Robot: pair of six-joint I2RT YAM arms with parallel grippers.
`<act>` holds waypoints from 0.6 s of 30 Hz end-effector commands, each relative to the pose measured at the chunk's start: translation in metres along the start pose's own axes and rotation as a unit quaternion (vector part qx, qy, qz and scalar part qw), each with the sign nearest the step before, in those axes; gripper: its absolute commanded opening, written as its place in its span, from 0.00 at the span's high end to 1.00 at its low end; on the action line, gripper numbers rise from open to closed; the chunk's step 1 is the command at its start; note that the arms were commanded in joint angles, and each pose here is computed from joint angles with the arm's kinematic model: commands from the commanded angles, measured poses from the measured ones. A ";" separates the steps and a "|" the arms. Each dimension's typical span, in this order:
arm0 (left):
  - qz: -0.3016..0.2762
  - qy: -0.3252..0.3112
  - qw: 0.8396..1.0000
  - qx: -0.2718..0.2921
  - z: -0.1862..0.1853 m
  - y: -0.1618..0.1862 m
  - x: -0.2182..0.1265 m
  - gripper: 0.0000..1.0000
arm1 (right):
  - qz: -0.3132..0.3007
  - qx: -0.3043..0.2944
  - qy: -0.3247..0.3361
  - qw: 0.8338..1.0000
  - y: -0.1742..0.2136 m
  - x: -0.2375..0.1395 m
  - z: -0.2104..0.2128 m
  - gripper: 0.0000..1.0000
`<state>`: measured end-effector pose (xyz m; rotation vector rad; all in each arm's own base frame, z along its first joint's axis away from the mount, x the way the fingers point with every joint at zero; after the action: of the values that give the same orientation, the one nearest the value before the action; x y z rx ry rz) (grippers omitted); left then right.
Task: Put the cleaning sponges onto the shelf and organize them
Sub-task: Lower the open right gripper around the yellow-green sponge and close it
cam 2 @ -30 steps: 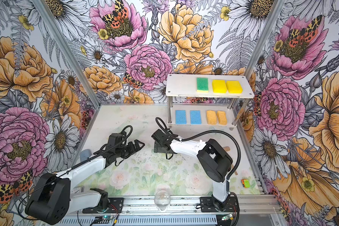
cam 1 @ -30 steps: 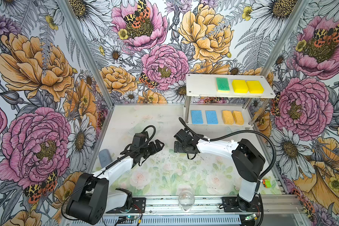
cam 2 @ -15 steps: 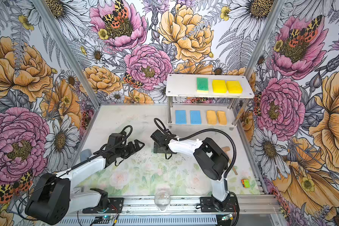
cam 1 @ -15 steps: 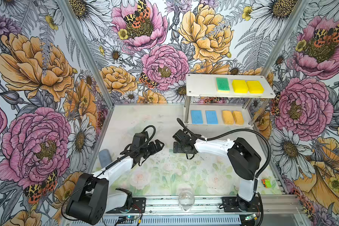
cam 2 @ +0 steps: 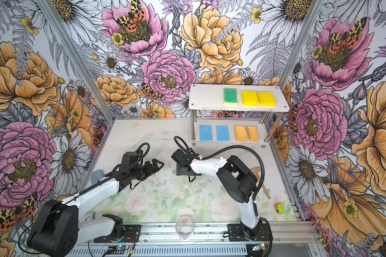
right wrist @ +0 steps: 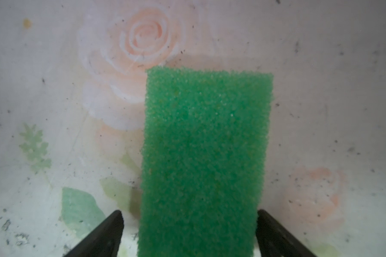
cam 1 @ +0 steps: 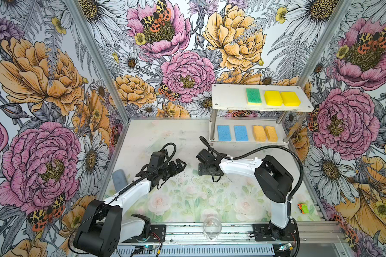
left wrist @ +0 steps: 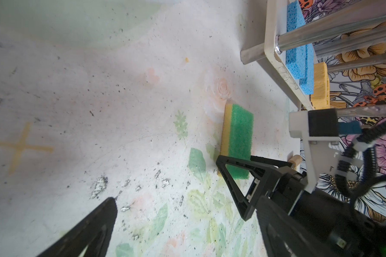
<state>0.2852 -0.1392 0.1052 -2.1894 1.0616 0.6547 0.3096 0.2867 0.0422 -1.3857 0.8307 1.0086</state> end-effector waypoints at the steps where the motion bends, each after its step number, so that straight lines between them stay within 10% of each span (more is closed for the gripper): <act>1: -0.003 0.001 1.000 0.004 0.002 0.000 -0.003 0.01 | -0.017 -0.003 0.013 1.000 -0.010 0.003 -0.002 0.09; 18: -0.004 0.001 1.000 0.002 0.002 -0.001 -0.002 0.01 | -0.003 -0.003 0.031 1.000 -0.003 0.017 -0.009 0.20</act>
<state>0.2852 -0.1392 0.1052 -2.1898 1.0616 0.6550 0.3160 0.2825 0.0382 -1.4250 0.8396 0.9788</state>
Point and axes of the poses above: each gripper's point midway between its finger pads, its own x axis out along the fingers, its own z axis along the line the jaws close on, y = z × x, the point moved 2 cm from there along -x, back along the fingers, and after that the axes turned 5 degrees about -x, right-handed, at the moved point
